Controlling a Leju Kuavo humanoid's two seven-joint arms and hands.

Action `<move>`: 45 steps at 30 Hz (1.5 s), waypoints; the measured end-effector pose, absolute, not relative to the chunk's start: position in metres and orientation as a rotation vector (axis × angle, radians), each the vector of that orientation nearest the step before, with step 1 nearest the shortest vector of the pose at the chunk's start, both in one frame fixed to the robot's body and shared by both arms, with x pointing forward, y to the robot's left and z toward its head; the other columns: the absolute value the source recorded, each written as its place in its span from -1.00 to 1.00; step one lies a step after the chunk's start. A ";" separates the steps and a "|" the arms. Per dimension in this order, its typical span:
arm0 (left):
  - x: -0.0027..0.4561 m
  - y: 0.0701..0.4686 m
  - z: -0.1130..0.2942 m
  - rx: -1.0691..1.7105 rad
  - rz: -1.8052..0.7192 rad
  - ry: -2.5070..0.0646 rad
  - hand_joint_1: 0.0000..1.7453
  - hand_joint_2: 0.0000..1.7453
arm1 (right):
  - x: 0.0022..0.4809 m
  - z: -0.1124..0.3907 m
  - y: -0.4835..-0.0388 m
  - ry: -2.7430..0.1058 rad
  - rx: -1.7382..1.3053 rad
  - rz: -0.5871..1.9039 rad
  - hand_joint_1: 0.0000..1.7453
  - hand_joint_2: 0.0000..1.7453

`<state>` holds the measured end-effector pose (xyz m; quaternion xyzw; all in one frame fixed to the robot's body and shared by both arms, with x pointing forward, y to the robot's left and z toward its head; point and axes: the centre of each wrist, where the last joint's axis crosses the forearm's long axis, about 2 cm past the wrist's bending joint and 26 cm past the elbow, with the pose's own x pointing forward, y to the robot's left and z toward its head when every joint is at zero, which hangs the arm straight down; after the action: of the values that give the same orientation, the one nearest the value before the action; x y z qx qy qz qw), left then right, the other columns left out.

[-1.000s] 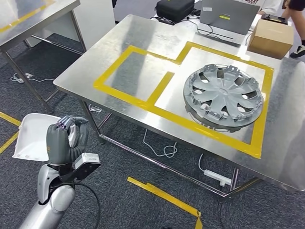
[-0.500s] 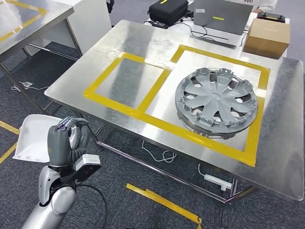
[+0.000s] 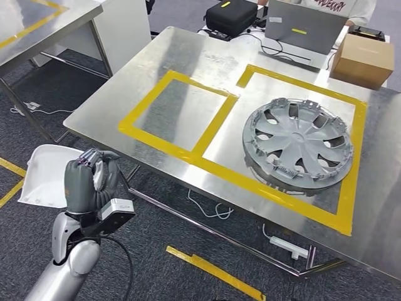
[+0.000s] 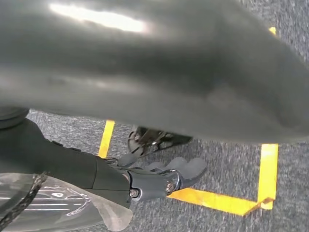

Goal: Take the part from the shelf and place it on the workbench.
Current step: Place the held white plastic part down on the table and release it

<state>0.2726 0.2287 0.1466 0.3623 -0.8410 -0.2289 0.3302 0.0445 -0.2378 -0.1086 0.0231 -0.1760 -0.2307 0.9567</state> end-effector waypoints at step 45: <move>0.280 0.224 0.146 0.942 -0.725 -2.207 1.00 1.00 | 0.046 -0.108 -0.237 -0.363 0.064 -0.482 -1.00 -1.00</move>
<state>0.2798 0.2236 0.1463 0.3569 -0.8365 -0.2748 0.3121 0.0455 -0.2367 -0.1084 0.0316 -0.1785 -0.2373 0.9544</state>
